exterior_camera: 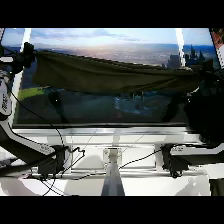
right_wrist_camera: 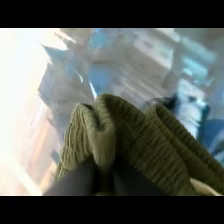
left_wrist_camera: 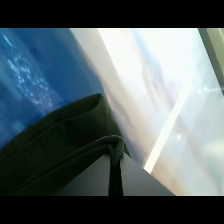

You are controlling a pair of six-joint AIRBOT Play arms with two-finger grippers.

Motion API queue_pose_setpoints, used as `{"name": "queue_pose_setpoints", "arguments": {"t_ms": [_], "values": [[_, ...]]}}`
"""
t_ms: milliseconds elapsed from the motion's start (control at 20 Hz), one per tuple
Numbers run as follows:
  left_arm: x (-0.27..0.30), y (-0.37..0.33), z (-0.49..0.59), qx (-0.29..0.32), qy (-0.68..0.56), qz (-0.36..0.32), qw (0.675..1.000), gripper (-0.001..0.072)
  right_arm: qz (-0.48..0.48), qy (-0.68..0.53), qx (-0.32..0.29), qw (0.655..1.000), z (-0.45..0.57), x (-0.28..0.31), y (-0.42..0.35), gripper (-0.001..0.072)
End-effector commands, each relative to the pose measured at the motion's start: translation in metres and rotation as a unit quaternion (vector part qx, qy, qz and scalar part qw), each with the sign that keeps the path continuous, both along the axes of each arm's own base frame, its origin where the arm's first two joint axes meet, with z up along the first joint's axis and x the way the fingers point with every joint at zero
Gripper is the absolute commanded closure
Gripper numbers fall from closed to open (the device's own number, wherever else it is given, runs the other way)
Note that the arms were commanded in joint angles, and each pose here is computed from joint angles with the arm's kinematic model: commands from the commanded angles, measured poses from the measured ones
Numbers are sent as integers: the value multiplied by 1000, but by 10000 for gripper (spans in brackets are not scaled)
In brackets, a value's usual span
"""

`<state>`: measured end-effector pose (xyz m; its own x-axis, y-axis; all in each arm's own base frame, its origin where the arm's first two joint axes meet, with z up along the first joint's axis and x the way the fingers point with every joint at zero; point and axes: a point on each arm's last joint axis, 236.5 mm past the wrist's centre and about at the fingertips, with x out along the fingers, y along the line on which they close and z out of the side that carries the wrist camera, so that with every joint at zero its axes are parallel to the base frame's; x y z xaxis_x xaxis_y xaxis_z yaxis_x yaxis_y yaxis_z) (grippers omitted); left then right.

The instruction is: Fold the clothes and pants, and hang the long-sleeved shirts on hangers.

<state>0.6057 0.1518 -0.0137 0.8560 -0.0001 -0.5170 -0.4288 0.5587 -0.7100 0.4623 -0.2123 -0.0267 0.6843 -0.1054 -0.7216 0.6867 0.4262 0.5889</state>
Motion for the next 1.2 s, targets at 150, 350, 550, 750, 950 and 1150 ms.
{"name": "queue_pose_setpoints", "arguments": {"t_ms": [150, 350, 550, 750, 950, 1150], "values": [[12, 8, 35, 18, -38, 7, 999, 218, 33, 10, -24, 999, -2, 0, 3, 133], [6, 3, 87, 84, -70, -32, 993, 218, 50, 22, -24, 998, -1, -6, 9, 131], [-21, 8, 107, 112, -49, -83, 989, 217, 118, 42, -82, 989, 10, -12, 11, 16], [-61, 27, 101, 87, -5, -122, 989, 217, 159, 61, -143, 975, 39, -15, 0, 18], [-101, 40, 87, 36, 36, -153, 987, 258, 226, 102, -149, 957, 52, -29, 12, 26], [-148, 41, 53, 36, 130, -206, 969, 690, 289, 162, -127, 935, 35, -58, 28, 26]]}}
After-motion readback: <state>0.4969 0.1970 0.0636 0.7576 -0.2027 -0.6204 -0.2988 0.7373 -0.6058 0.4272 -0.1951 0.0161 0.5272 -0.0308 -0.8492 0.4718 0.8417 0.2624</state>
